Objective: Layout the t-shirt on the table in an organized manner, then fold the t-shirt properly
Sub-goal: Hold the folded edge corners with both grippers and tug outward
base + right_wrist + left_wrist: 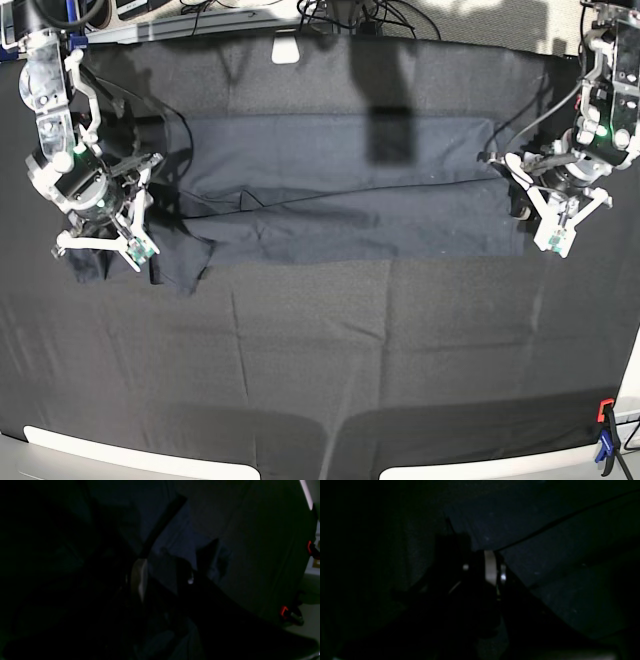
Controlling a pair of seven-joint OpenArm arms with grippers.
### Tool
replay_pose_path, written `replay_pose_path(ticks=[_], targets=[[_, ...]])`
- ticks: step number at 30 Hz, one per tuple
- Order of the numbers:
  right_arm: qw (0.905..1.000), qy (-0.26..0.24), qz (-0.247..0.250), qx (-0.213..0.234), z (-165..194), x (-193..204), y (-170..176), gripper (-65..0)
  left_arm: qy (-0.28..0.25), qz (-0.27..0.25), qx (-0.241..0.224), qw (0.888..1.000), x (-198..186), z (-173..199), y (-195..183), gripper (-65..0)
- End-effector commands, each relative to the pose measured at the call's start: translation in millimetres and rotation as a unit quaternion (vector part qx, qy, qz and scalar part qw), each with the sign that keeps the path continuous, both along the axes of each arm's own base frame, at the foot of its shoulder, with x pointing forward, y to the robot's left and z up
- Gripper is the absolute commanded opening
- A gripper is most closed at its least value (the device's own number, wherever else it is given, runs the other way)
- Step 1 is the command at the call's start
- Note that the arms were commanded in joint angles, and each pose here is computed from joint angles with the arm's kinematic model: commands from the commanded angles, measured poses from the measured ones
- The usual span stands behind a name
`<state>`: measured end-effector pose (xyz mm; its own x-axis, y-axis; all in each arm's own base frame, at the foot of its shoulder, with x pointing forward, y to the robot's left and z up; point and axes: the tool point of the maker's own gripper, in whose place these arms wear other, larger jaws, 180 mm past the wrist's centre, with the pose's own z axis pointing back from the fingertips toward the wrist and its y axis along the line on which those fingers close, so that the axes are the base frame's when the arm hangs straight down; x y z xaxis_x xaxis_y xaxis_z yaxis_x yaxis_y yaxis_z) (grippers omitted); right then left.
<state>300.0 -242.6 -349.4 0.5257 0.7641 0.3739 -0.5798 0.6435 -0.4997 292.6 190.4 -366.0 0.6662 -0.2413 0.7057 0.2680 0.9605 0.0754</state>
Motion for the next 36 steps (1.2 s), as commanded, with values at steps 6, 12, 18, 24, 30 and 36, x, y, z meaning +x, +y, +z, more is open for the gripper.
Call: replay_pose_path(ticks=[6, 12, 18, 24, 30, 36], targets=[[0.9991, -0.040, 0.006, 0.008, 18, 14, 0, -46.0, -0.026, -0.001, 0.002, 1.000, 9, 14, 3, -58.8], [0.9991, -0.041, 0.007, 0.012, 18, 15, 2, -46.0, -0.026, -0.001, 0.002, 1.000, 9, 14, 3, -58.8], [0.9990, -0.041, 0.008, 0.015, 16, 15, 1, -46.0, -0.026, -0.001, 0.002, 1.000, 9, 14, 3, -58.8], [0.9993, -0.034, -0.003, 0.013, 11, 18, -6, -46.0, -0.026, -0.001, 0.002, 1.000, 9, 14, 3, -58.8], [0.9991, -0.038, -0.011, 0.012, 14, 27, -12, -46.0, -0.026, -0.001, 0.002, 1.000, 9, 14, 3, -58.8], [0.9991, -0.007, 0.004, 0.041, 7, 19, 0, -46.0, -0.026, -0.001, 0.002, 1.000, 9, 14, 3, -58.8]])
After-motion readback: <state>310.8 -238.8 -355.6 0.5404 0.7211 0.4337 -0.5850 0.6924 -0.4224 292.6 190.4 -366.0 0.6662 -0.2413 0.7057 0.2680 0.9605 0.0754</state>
